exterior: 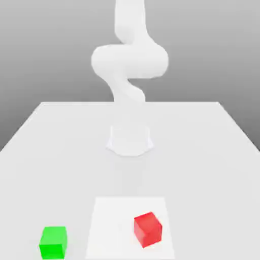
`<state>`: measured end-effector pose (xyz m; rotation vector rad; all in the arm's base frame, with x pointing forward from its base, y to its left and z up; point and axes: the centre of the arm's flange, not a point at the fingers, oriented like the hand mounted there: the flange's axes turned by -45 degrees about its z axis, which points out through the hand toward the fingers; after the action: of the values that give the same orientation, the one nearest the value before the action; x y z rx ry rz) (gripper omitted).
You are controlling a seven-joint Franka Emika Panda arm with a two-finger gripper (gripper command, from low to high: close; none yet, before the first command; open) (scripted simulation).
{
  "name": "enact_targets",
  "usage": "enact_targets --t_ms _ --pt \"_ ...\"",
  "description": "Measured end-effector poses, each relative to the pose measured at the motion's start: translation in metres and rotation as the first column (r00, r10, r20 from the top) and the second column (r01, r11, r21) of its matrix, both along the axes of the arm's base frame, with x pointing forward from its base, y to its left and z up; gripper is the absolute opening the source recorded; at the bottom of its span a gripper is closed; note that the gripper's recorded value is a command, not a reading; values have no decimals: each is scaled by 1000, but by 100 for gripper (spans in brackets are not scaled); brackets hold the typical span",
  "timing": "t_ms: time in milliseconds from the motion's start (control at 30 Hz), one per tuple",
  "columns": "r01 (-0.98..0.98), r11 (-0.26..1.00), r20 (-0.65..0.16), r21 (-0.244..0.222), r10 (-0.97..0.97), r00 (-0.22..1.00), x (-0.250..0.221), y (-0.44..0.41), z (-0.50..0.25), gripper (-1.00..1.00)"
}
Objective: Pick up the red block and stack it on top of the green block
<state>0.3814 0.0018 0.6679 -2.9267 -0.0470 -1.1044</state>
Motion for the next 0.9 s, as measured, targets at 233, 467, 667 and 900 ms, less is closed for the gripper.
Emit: enact_targets --t_ms 233,467,667,900 --pt "-125 992 -220 -22 117 969 71 13 -137 0" --pt "-246 969 -424 -30 211 881 94 30 -280 0" --pt "-353 935 -584 -28 271 765 78 41 -400 0" --pt "-401 916 -660 -24 287 695 61 41 -503 0"
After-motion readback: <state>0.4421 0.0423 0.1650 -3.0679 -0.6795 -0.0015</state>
